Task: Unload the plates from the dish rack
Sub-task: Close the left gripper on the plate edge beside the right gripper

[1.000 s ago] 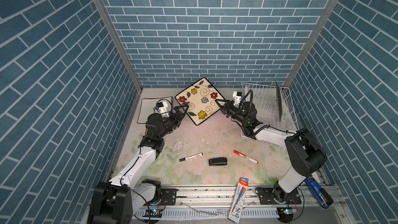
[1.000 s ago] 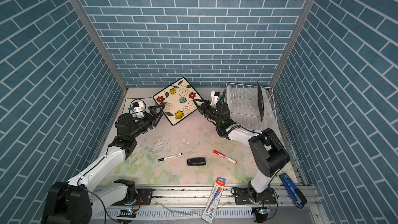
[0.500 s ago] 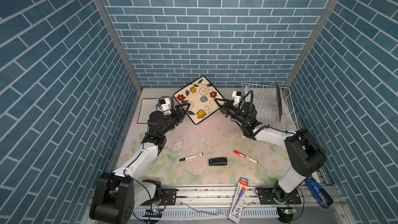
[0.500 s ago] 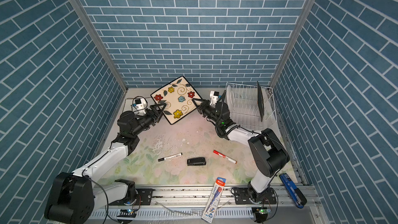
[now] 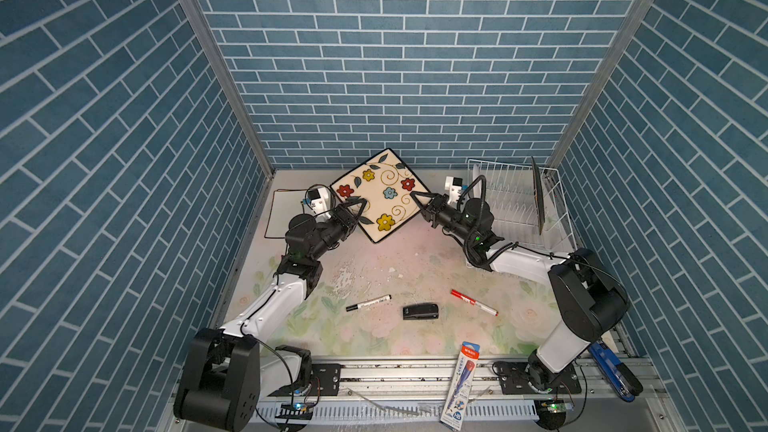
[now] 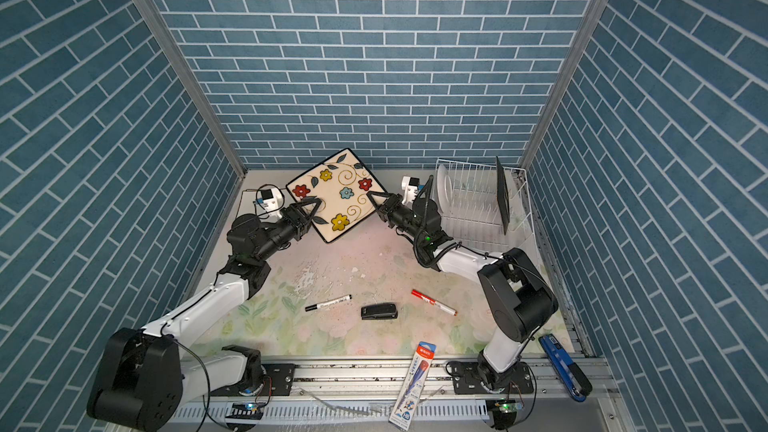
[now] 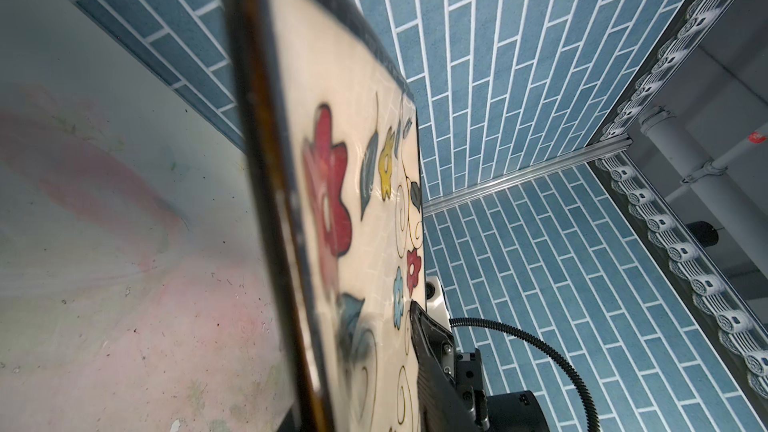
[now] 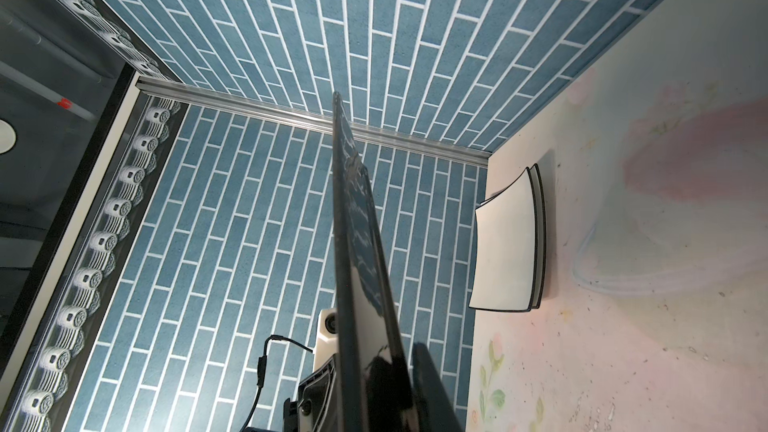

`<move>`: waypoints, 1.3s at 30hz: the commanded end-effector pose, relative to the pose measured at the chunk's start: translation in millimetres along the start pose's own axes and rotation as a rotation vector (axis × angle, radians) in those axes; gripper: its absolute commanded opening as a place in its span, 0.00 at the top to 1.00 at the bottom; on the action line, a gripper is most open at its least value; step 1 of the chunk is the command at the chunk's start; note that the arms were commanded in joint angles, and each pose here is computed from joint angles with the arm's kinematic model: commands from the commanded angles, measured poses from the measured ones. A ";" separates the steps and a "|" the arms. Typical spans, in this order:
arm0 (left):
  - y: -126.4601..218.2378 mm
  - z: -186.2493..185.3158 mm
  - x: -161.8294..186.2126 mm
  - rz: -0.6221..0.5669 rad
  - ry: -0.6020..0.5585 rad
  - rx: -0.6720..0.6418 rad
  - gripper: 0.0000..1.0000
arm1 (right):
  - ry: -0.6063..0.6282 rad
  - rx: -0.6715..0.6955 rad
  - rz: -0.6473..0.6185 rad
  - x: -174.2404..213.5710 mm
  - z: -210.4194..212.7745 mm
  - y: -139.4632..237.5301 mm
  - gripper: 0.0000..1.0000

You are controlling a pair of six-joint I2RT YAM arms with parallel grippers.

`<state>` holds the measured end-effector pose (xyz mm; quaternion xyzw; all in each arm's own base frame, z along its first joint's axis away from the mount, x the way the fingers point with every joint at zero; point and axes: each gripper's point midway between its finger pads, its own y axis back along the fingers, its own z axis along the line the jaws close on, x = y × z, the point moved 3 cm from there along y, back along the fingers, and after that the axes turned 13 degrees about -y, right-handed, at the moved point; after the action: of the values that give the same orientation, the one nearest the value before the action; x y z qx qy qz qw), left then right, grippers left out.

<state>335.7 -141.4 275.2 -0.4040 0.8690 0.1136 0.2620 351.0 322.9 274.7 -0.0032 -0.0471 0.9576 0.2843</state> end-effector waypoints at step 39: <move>-3.8 3.2 0.2 -0.015 0.000 0.013 0.77 | -0.023 -0.299 0.085 18.6 81.3 -9.0 1.00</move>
<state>341.1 -140.4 265.7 -0.4110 0.8699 0.1187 0.2456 352.4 335.9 267.2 0.0151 -0.0541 0.9602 0.2735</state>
